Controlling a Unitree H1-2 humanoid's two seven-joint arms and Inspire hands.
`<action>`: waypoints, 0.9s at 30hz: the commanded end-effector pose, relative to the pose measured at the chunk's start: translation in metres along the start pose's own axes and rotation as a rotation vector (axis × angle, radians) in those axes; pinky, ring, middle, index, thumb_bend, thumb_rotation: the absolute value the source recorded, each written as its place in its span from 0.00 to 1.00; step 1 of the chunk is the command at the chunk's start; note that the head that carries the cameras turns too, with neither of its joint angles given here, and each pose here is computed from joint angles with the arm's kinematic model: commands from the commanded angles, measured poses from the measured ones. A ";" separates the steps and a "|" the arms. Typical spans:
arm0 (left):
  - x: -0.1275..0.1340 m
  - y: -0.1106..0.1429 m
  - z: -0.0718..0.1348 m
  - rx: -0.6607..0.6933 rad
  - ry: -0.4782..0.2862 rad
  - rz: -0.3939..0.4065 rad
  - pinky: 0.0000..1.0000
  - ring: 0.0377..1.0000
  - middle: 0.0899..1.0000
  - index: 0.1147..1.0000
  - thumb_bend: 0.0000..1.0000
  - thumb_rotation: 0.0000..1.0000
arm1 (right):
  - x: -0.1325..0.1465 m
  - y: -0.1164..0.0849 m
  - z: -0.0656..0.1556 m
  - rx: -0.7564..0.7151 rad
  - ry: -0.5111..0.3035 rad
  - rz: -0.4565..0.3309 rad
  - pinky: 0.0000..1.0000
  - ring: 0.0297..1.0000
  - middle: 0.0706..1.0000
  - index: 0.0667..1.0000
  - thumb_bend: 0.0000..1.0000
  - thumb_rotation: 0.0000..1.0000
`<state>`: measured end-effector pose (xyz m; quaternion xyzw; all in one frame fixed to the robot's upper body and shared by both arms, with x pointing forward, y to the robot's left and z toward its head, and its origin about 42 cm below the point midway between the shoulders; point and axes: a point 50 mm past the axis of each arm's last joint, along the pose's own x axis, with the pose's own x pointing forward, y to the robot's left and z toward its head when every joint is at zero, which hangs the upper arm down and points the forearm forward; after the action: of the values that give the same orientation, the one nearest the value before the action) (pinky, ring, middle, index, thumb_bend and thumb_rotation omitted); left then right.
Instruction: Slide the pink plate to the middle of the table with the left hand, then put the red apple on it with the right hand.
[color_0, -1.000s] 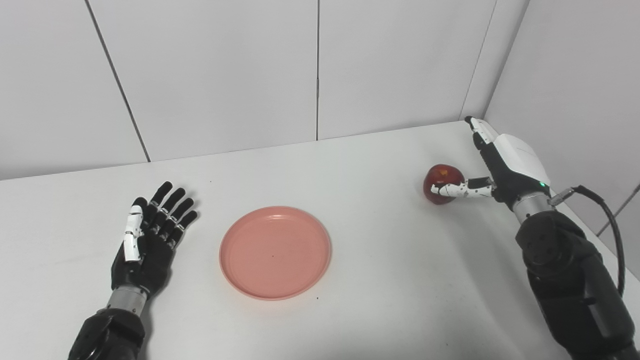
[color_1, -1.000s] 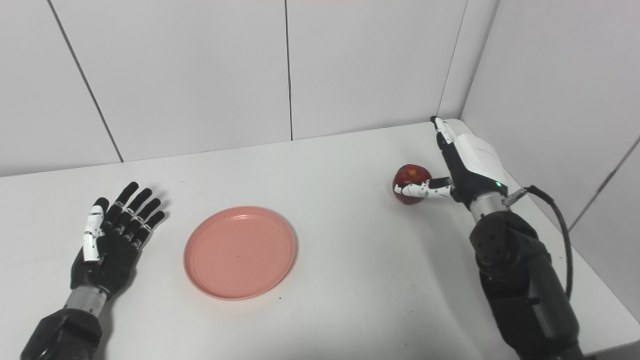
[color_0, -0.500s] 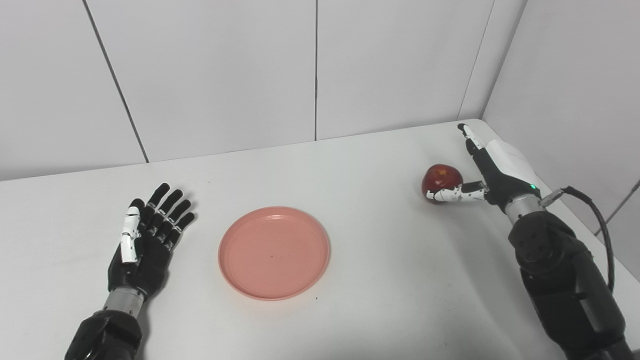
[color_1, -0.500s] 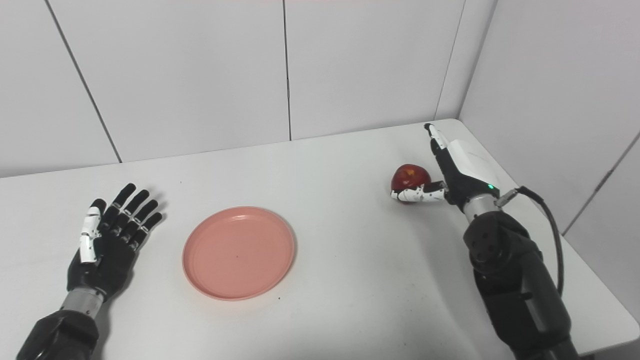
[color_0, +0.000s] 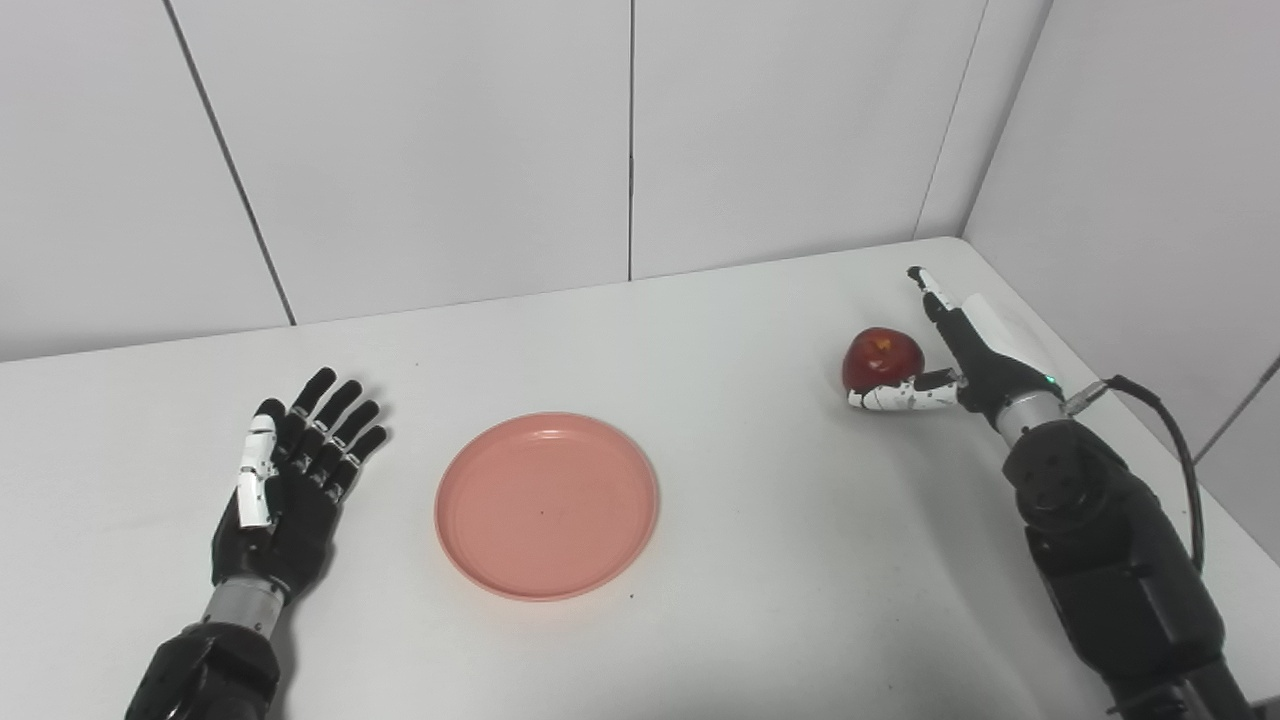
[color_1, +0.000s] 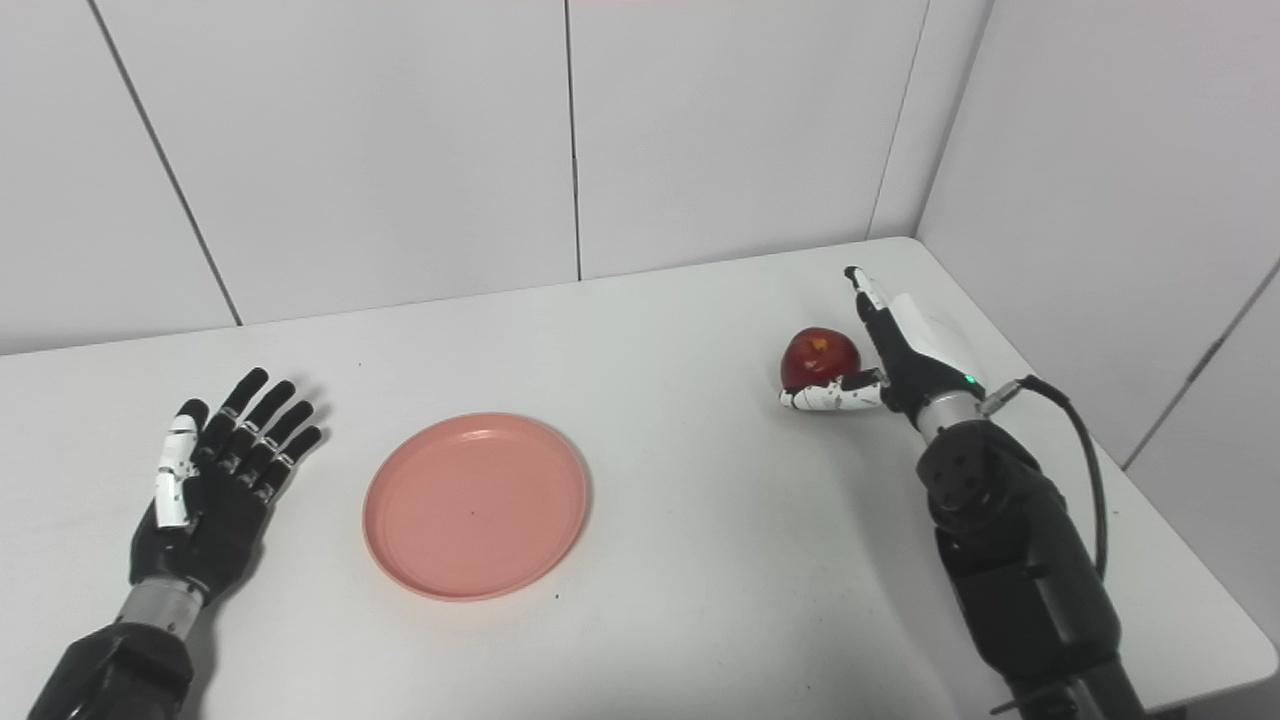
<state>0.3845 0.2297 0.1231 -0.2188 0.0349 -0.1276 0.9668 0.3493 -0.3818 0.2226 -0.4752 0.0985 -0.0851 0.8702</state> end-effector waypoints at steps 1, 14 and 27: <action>-0.007 0.008 -0.008 -0.005 0.059 0.046 0.87 0.87 0.88 0.86 0.34 1.00 | 0.009 -0.023 0.012 -0.023 -0.036 -0.079 0.87 0.95 0.98 1.00 1.00 0.36; -0.008 0.008 -0.008 -0.011 0.061 0.050 0.87 0.87 0.88 0.86 0.34 1.00 | 0.017 -0.023 0.015 -0.001 -0.034 -0.060 0.88 0.96 0.99 1.00 1.00 0.34; -0.009 0.007 -0.008 -0.012 0.062 0.047 0.87 0.87 0.88 0.86 0.34 1.00 | 0.023 -0.022 0.022 -0.017 -0.039 -0.045 0.87 0.94 0.96 0.97 1.00 0.34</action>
<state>0.3806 0.2309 0.1245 -0.2191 0.0365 -0.1196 0.9677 0.3656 -0.3783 0.2231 -0.4724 0.1025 -0.0758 0.8721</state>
